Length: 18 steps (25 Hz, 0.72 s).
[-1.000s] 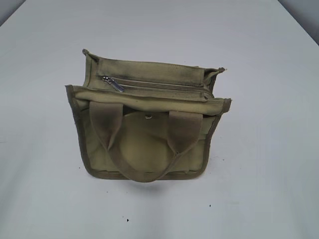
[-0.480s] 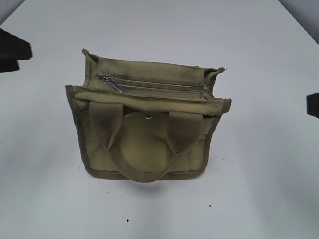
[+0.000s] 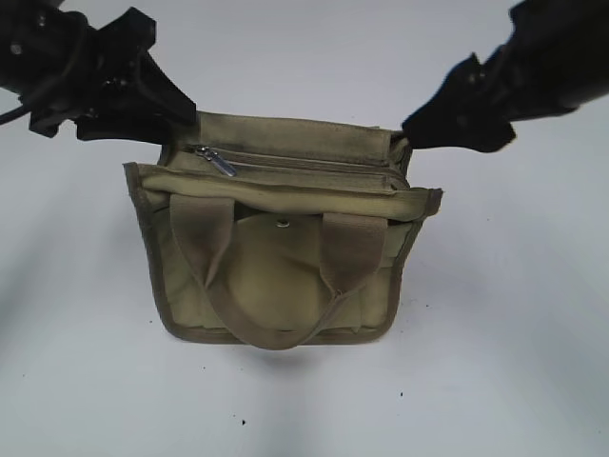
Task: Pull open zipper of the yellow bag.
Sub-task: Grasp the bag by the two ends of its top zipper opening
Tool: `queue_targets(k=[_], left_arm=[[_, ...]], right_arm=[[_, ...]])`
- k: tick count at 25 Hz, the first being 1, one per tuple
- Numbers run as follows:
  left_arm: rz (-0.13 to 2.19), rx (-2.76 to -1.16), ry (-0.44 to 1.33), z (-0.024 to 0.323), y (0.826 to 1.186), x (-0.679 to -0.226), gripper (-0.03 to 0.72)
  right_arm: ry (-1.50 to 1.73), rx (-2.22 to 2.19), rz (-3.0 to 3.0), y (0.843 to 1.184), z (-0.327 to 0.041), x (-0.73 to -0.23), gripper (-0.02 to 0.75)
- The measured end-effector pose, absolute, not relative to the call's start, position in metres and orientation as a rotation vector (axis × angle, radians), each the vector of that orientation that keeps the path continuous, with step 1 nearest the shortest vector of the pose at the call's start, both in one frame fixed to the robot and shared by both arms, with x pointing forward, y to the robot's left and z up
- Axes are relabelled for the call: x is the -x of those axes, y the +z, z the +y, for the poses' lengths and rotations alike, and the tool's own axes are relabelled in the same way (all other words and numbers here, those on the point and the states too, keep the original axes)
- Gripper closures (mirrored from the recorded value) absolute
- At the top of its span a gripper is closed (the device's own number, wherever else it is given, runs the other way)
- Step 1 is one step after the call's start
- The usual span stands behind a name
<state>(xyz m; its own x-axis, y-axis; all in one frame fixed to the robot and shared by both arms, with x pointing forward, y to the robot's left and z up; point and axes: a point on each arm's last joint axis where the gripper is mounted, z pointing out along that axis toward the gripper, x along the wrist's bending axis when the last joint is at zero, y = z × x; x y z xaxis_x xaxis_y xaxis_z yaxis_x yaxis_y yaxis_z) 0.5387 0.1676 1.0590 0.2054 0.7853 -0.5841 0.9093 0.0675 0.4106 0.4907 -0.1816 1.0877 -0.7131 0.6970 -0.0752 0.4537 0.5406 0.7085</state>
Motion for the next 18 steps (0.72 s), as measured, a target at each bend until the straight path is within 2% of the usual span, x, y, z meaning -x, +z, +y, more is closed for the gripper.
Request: queue_targets(k=[6,11,18], left_arm=[[1.614,-1.751,-0.279,0.159,1.048,-0.557,0.370],[1.602,-1.729,-0.281,0.155,1.052,-0.566,0.385],[1.600,-1.769,-0.320,0.152,1.041,-0.572,0.564]], right_arm=[[0.986,-0.756,2.509,1.092,-0.130,-0.523,0.156],[0.987,-0.568,2.562,1.088,-0.086,-0.536,0.156],[0.960,-0.393,2.600,1.075,-0.033,-0.552,0.156]])
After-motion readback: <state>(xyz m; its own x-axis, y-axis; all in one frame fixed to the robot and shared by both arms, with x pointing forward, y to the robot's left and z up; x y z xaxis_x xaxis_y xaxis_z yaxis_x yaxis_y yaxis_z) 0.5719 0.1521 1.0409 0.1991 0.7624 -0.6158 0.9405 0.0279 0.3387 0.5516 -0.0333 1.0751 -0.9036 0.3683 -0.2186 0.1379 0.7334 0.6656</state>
